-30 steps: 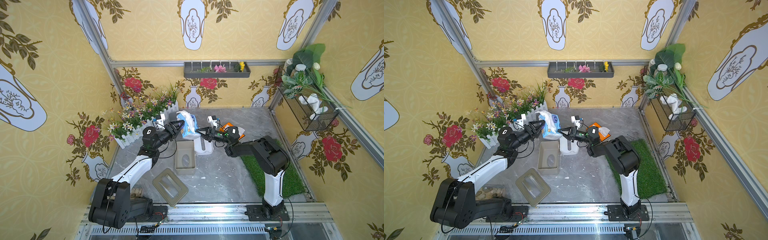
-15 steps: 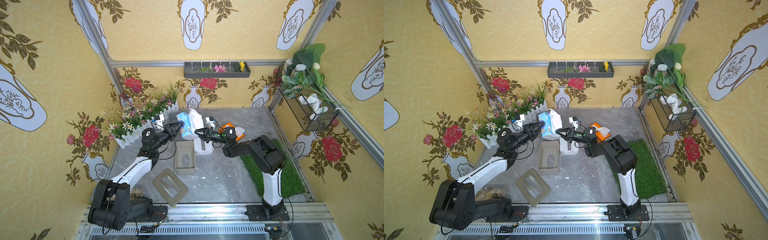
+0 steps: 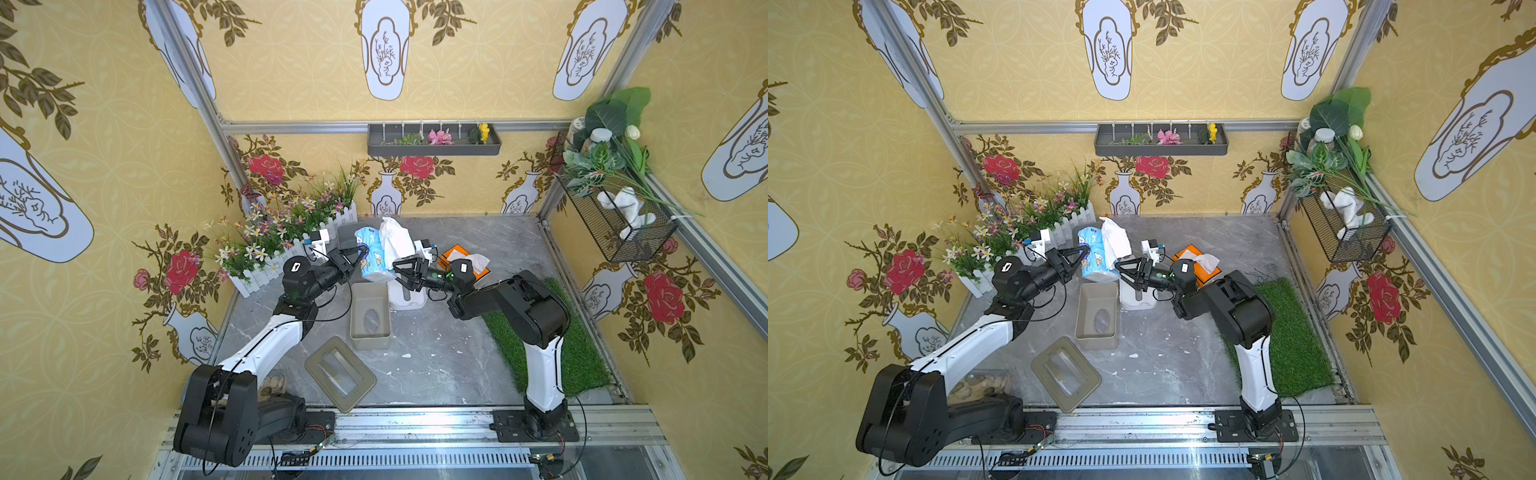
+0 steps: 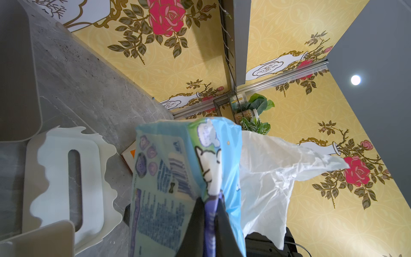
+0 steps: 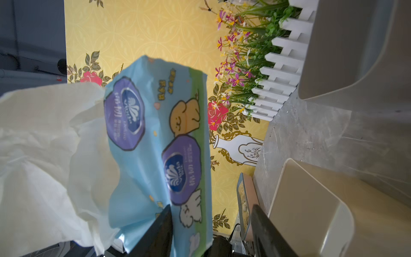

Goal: Put the tissue paper into the tissue box
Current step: Pick up the paper towel from the center of the board, then place the paper towel in the tissue box.

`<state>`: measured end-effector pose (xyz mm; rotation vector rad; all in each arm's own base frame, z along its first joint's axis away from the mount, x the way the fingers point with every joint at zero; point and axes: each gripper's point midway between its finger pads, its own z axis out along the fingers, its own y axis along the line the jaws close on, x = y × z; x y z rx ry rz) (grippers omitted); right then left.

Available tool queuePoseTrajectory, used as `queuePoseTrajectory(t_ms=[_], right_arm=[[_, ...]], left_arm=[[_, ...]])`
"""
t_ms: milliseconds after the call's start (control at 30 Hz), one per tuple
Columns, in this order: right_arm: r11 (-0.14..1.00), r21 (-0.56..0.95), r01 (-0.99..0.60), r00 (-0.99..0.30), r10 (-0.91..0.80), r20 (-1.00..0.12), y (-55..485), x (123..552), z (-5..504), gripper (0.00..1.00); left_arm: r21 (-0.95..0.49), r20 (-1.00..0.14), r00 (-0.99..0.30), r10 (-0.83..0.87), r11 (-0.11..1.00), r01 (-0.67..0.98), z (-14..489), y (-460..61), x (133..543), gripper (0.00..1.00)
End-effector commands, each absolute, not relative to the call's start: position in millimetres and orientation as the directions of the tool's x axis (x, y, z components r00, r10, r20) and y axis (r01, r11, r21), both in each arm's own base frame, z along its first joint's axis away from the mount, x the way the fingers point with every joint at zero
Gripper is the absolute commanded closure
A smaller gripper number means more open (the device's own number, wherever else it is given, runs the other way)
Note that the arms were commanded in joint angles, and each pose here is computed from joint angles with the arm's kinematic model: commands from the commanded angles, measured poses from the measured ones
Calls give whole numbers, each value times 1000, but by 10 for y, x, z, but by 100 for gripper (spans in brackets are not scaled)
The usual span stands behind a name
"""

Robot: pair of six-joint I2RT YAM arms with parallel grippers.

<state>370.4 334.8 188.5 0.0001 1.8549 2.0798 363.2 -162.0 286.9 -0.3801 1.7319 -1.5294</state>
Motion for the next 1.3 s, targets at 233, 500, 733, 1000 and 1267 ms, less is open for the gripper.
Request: queuePoseTrajectory(t_ms=[233,500,733,1000,1267], right_arm=[[193,950,-246,-877,374,-304,2420,3980,1525,36],[539,821,-189,-856,318,-407,1896,4055,1291,34],[578,797,-174,-864,298,-405,1733,3990,1229,33],[554,813,-178,-882,276,-381,1745,3942,1117,33],[541,823,-172,-890,273,-365,1741,3927,1049,33]], left_arm=[[-747,-527,-708,-469,653,124,2700,-1572,3239,100],[-342,-543,-805,-237,939,-46,2403,-1576,2988,100],[-14,-526,-844,-106,993,-115,2352,-1551,2922,100],[342,-494,-868,47,928,-145,2597,-1313,2892,100],[477,-439,-895,78,864,-159,2747,-1082,2762,100]])
